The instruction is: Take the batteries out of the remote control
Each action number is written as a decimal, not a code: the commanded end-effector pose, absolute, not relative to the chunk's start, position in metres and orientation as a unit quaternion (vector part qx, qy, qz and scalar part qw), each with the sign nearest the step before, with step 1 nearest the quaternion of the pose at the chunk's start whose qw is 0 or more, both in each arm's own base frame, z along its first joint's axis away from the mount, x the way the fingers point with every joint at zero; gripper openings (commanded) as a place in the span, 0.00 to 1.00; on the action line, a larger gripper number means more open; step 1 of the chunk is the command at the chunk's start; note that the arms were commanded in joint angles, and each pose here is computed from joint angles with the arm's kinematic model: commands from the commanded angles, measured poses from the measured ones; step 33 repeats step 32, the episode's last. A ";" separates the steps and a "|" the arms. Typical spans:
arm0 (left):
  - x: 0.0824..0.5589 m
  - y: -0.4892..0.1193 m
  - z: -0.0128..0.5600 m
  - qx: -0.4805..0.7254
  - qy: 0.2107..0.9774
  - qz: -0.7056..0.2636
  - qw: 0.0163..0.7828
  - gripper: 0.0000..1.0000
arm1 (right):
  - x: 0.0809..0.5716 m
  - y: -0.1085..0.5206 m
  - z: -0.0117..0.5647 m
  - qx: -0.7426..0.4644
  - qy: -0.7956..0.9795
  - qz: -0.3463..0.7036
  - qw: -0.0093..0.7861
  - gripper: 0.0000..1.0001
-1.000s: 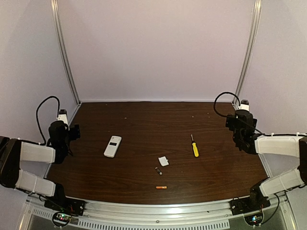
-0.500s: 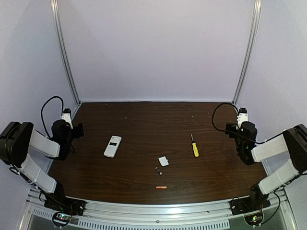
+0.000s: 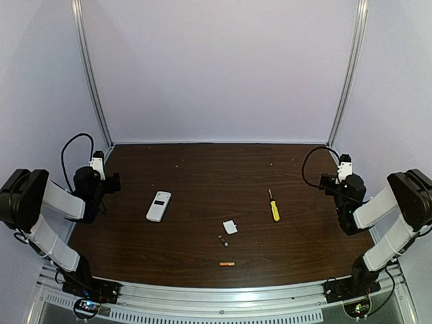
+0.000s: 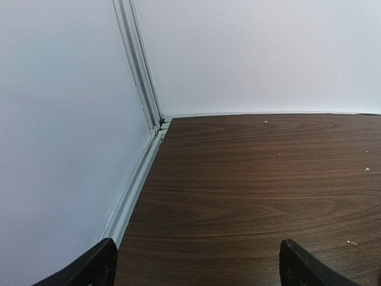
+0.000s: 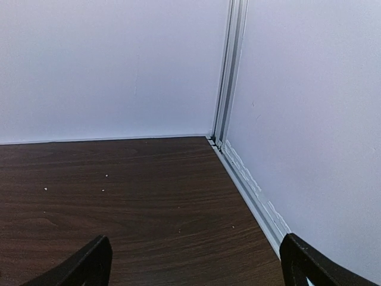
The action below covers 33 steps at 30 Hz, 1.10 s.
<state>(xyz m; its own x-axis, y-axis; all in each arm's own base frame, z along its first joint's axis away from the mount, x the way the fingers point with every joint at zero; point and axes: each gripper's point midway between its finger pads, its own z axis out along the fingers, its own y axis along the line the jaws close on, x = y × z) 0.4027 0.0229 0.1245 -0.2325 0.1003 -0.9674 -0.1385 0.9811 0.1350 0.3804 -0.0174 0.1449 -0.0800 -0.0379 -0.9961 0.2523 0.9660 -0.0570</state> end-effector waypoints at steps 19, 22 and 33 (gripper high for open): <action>0.383 0.013 0.142 0.011 0.725 0.099 0.682 0.97 | 0.378 -0.019 0.144 0.082 0.720 -0.096 0.682 1.00; 0.383 0.013 0.142 0.012 0.725 0.099 0.682 0.97 | 0.378 -0.019 0.144 0.082 0.720 -0.096 0.682 1.00; 0.383 0.013 0.142 0.012 0.725 0.099 0.681 0.97 | 0.378 -0.019 0.145 0.082 0.719 -0.097 0.683 1.00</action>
